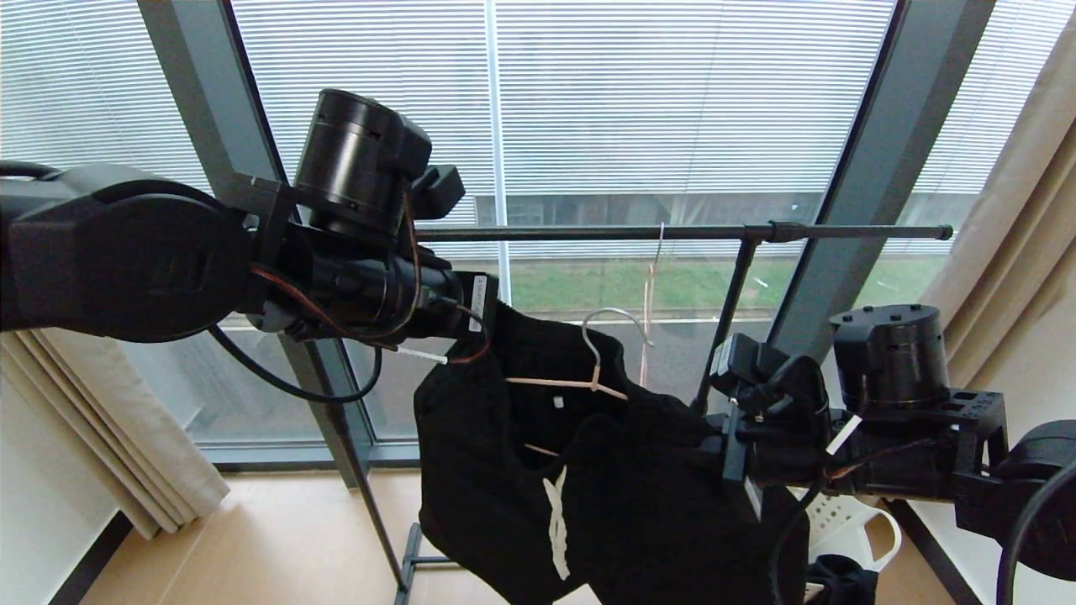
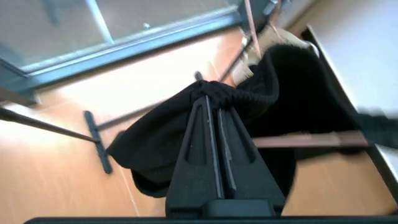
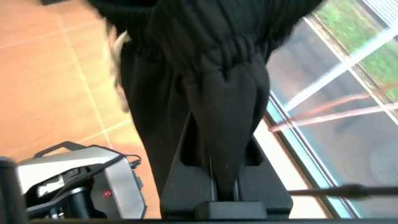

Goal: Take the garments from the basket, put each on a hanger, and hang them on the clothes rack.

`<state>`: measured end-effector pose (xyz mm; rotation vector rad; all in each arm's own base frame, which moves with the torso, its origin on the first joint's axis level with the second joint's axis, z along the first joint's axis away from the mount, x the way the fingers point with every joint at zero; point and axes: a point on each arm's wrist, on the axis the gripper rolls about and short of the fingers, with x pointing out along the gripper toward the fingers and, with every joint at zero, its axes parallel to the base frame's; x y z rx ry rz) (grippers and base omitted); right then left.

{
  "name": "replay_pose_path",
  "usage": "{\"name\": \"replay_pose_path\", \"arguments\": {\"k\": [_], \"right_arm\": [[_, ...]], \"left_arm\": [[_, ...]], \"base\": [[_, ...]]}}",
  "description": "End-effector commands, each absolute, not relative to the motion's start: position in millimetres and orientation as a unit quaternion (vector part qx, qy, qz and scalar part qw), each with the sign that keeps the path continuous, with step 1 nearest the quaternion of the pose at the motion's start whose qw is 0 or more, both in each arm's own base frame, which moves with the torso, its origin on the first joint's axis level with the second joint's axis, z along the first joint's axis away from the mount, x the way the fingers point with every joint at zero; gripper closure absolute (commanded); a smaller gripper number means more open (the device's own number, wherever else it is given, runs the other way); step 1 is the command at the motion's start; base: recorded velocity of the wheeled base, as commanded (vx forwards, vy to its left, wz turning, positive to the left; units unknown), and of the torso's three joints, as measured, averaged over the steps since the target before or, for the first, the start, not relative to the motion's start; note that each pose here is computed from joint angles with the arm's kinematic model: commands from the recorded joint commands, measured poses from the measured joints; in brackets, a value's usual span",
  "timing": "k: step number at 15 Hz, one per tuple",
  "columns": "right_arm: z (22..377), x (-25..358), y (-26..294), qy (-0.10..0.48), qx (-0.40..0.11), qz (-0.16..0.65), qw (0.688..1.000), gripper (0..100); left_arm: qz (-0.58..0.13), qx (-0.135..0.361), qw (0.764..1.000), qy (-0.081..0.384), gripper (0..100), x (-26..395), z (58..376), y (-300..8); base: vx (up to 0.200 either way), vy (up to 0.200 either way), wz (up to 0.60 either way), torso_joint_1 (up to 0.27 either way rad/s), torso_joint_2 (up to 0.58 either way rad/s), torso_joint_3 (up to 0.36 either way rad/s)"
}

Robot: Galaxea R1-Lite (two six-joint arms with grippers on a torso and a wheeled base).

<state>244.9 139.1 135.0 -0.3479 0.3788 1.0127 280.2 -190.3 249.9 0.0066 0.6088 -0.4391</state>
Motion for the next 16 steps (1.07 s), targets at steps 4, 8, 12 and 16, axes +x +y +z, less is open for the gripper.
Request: {"name": "replay_pose_path", "arguments": {"k": [4, 8, 12, 16], "right_arm": [[138.6, 236.4, 146.5, 0.171, -0.167, 0.497, 0.835, 100], [138.4, 244.3, 149.7, 0.173, -0.162, 0.489, 0.84, 100], [142.3, 246.5, 150.9, 0.18, -0.137, 0.483, 0.846, 100], [143.1, 251.0, 153.4, 0.167, -0.107, 0.476, 0.857, 100]], "left_arm": [[-0.225, 0.022, 0.924, 0.309, 100, 275.4, 238.5, -209.0], [-0.253, 0.047, 0.918, 0.302, 100, 243.5, 245.1, -202.9], [-0.262, 0.071, 0.914, 0.302, 100, 225.6, 244.1, -189.0], [-0.278, 0.089, 0.906, 0.305, 100, 216.0, 239.4, -190.8]], "base": [[0.0, 0.0, 0.0, 0.0, 0.0, 0.0], [0.0, 0.0, 0.0, 0.0, 0.0, 0.0], [0.0, 0.0, 0.0, 0.0, 0.0, 0.0], [0.0, 0.0, 0.0, 0.0, 0.0, 0.0]]}}
